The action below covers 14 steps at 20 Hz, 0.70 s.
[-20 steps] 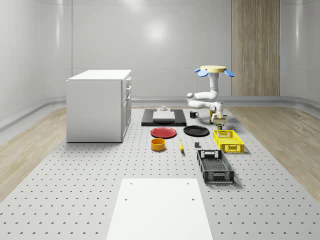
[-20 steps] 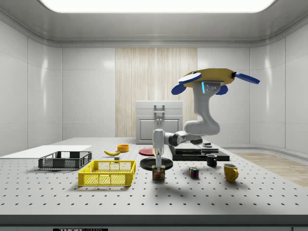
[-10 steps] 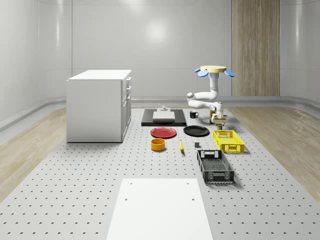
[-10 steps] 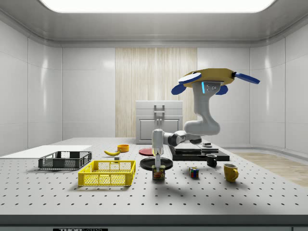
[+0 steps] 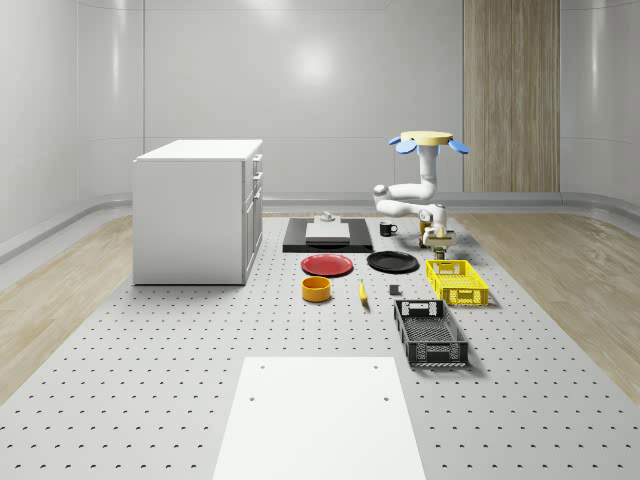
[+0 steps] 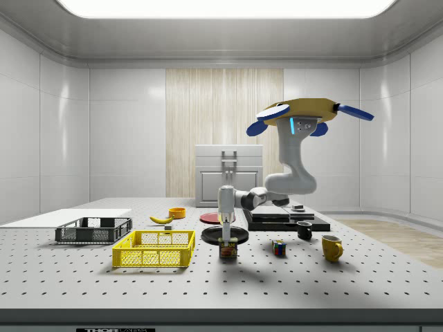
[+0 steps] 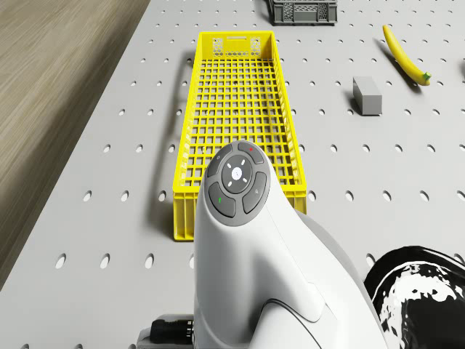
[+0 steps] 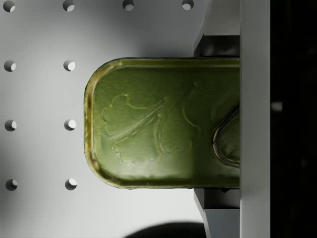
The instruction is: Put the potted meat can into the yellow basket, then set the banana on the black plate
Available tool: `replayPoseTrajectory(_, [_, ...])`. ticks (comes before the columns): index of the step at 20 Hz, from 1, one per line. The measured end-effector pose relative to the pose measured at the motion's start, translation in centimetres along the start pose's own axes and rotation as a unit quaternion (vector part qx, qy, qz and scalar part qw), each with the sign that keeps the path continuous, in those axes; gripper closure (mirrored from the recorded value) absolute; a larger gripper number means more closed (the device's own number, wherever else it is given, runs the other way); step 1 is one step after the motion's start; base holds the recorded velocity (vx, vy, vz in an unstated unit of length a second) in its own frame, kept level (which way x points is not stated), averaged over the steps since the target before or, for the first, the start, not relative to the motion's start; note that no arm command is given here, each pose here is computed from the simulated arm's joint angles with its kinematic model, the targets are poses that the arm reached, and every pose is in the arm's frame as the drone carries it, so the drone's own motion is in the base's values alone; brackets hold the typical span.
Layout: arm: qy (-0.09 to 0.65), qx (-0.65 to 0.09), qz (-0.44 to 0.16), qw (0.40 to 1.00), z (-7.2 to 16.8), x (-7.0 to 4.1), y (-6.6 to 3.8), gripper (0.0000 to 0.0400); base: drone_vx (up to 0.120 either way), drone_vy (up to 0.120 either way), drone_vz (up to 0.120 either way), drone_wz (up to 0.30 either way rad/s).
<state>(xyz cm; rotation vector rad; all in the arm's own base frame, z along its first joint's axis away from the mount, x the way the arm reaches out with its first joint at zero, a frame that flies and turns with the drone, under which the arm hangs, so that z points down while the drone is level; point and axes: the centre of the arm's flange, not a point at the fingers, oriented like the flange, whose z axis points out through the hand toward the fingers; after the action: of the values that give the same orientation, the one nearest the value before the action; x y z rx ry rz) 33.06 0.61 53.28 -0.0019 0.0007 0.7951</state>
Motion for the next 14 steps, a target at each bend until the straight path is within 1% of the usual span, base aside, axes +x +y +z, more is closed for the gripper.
replayPoseTrajectory(4, [0.001,0.000,-0.005,1.000,-0.2,0.0,0.0,0.0109,0.000,0.000,0.000,0.000])
replayPoseTrajectory(7, [0.001,0.000,-0.005,1.000,-1.0,0.0,0.0,0.0109,0.000,0.000,0.000,0.000])
replayPoseTrajectory(8, [0.001,-0.001,-0.004,1.000,-1.4,0.0,0.0,0.0109,0.000,0.000,0.080,0.000])
replayPoseTrajectory(14, [0.001,-0.001,-0.002,1.000,-3.2,0.0,0.0,0.0109,0.000,0.000,0.120,0.000])
